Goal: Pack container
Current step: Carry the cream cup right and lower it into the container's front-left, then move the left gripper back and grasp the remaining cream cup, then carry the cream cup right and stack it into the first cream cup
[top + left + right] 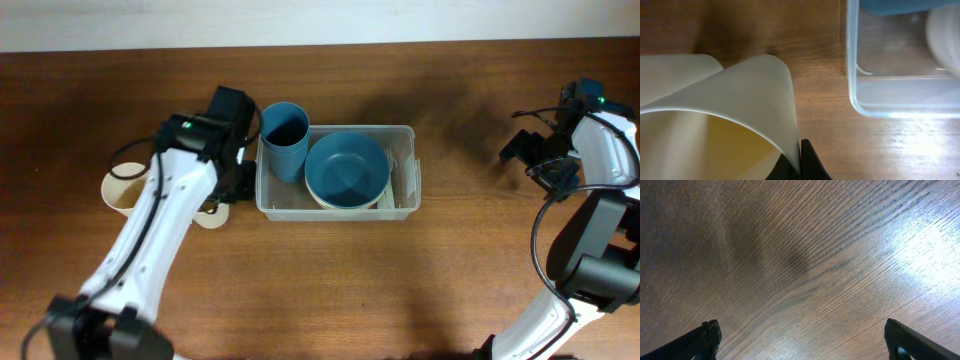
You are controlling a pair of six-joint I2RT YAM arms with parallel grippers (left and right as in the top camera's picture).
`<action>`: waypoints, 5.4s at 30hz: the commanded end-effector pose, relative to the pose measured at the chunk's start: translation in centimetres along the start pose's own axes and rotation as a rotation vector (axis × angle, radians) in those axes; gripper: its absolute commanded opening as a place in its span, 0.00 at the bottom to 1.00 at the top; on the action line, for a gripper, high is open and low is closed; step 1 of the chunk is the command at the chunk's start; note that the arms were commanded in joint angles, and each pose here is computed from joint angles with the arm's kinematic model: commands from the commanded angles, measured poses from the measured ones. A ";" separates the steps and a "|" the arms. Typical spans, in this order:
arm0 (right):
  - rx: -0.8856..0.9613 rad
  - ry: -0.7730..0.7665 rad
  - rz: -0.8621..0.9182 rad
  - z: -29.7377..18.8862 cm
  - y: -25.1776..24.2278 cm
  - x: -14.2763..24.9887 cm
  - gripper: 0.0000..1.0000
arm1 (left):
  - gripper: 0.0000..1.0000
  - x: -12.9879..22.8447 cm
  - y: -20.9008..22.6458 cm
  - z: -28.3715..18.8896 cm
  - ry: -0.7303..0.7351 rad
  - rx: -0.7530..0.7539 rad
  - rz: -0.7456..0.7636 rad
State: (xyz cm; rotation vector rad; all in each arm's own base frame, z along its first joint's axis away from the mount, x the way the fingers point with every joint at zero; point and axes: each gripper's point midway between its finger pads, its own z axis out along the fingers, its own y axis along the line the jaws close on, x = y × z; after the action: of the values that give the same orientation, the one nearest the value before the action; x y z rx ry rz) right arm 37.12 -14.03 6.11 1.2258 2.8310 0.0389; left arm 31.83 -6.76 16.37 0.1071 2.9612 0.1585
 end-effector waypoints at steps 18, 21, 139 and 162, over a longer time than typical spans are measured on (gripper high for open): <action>0.009 -0.001 0.008 0.1 -0.1 0.1 0.99 | 0.01 3.6 -2.6 -14.6 -0.440 0.251 0.245; 0.009 -0.001 0.008 0.1 -0.1 0.1 0.99 | 0.02 3.7 -4.0 -14.1 -0.423 0.293 0.331; 0.009 -0.001 0.008 0.1 -0.1 0.1 0.99 | 0.02 -2.9 8.9 -0.5 -0.007 0.222 -0.360; 0.009 -0.001 0.008 0.1 -0.1 0.1 0.99 | 0.02 1.2 -3.1 -18.5 -0.541 0.383 0.352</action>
State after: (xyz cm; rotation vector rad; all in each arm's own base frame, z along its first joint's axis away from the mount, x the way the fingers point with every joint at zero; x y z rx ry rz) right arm 37.12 -14.03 6.11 1.2252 2.8312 0.0389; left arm 27.14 -9.75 35.04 0.4441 2.3761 -0.3231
